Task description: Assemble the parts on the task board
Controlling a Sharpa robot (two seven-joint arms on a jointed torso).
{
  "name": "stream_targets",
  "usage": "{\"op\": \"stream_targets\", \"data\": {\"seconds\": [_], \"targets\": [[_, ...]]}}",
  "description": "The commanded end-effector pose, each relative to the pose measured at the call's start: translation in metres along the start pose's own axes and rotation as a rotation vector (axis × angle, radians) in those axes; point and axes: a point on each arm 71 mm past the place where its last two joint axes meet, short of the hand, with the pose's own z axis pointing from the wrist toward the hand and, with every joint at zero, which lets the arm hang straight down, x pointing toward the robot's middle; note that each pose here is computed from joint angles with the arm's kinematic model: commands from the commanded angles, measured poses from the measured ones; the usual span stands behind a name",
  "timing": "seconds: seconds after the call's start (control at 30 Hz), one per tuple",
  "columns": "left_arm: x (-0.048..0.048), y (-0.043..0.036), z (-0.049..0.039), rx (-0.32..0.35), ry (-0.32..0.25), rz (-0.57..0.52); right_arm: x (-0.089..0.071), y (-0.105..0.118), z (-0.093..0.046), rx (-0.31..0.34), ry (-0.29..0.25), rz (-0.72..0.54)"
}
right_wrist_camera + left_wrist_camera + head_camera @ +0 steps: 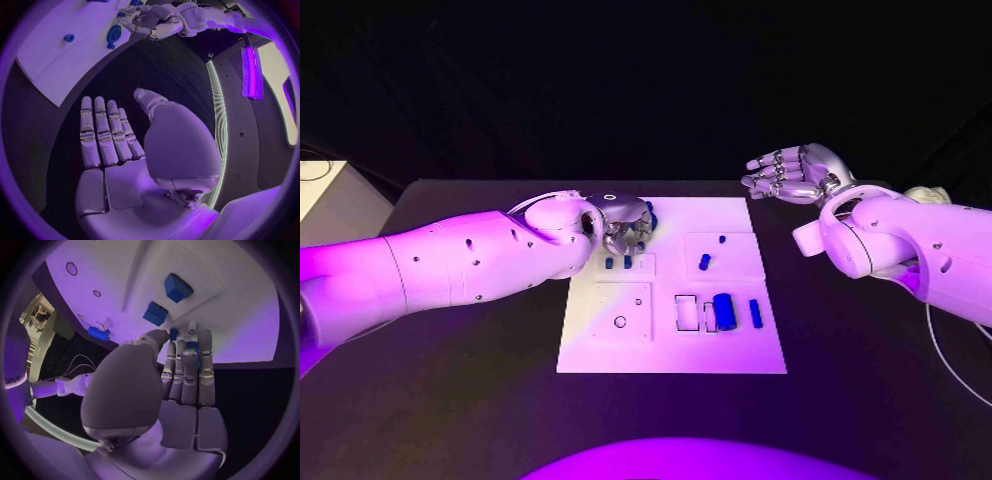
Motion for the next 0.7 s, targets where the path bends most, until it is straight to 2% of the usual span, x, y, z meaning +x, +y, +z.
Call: {"op": "stream_targets", "data": {"seconds": [0.03, 0.7], "targets": [[0.0001, -0.0011, 0.0012, -0.003, 0.010, 0.010, 0.0020, 0.0013, -0.0002, -0.012, 0.015, 0.002], [0.0015, -0.0011, 0.0061, -0.005, 0.035, 0.005, 0.0022, 0.0016, -0.0007, -0.012, 0.016, 0.002]]}}
